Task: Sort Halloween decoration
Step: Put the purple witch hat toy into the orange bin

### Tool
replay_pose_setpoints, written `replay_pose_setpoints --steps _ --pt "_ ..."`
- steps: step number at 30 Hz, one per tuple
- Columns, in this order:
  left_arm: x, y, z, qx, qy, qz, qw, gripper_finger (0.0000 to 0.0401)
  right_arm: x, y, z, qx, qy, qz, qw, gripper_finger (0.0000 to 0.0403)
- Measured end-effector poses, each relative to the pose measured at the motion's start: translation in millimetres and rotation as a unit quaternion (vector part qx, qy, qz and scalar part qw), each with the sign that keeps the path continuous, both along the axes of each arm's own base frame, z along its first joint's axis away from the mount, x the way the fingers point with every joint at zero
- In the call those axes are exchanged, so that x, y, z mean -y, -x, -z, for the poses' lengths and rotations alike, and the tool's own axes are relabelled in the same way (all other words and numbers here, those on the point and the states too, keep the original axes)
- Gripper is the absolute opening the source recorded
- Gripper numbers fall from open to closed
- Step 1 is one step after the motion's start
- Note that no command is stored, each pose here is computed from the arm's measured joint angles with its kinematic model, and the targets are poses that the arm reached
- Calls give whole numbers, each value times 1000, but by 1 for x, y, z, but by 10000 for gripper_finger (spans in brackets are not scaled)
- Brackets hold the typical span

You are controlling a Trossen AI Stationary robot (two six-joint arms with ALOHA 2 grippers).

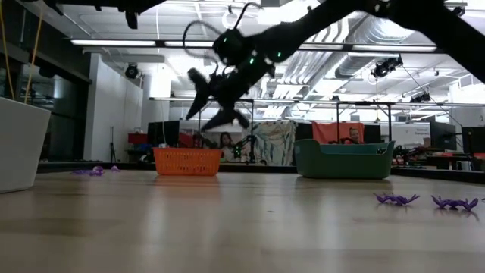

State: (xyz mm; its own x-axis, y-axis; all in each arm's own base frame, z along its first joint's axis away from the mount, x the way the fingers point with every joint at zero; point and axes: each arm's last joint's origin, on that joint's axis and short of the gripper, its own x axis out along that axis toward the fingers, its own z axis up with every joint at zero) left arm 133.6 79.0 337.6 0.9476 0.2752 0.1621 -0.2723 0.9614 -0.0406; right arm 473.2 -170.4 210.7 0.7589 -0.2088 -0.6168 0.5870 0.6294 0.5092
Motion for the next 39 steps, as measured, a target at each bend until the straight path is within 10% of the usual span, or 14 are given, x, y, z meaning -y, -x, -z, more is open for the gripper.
replay_pose_setpoints --steps 12,21,28,39 --pt "0 0 0 1 5 1 1000 0 -49 81 -37 -50 99 -113 987 215" --pt "0 0 1 6 28 5 1000 0 -96 167 -46 184 113 -92 972 215" --pt "-1 -9 4 7 80 46 996 0 -115 178 -71 335 280 -144 888 215" --pt "9 -40 19 -40 79 116 989 0 -113 163 -98 273 308 -187 892 133"
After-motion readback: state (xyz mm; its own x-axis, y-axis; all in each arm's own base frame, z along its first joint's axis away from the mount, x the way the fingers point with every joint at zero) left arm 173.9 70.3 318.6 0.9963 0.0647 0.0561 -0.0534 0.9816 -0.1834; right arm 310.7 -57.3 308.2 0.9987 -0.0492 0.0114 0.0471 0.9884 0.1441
